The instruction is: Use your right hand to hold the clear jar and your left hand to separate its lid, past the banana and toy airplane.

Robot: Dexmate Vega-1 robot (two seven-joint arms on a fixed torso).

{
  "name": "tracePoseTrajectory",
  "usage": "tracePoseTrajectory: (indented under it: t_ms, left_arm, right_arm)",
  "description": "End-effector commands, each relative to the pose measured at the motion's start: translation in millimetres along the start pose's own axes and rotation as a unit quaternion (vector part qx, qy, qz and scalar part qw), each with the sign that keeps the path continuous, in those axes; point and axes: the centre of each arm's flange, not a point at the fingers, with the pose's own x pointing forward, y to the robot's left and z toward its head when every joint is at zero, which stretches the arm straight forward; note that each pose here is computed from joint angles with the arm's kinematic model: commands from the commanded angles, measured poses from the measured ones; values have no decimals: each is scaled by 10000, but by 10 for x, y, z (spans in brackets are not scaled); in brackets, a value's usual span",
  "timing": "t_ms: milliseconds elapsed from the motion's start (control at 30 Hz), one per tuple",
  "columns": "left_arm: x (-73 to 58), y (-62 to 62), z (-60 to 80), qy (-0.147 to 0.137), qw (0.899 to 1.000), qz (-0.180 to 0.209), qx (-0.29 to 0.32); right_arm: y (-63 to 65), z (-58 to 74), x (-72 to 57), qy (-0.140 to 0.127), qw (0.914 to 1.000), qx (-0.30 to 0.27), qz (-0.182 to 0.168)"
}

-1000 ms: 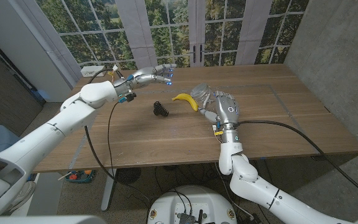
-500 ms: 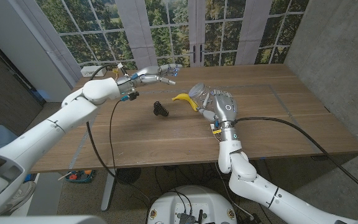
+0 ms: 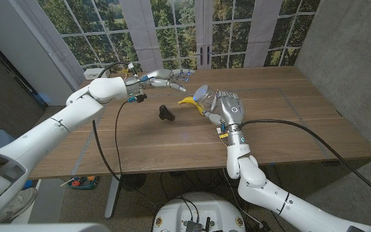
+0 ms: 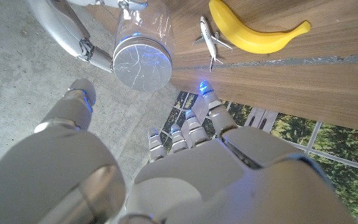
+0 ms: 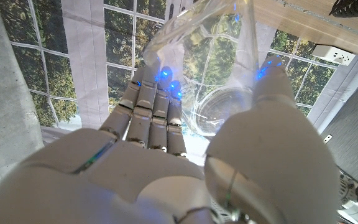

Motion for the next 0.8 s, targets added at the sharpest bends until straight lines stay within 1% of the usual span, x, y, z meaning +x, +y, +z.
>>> tracePoseTrajectory:
  t_ms: [33,467,800]
  left_arm:
    - [121,-58,64,-51,9994,-219,272]
    - [204,-167,90,-151,9988,-237,410]
    - [240,-211,91,-110,9984,-296,472]
  right_arm:
    - [-70,55,23,-214,9997,-63,-111]
    - [-70,72,48,-306,9995,-43,-116]
    - [-91,85,38,-389,9991,28,-175]
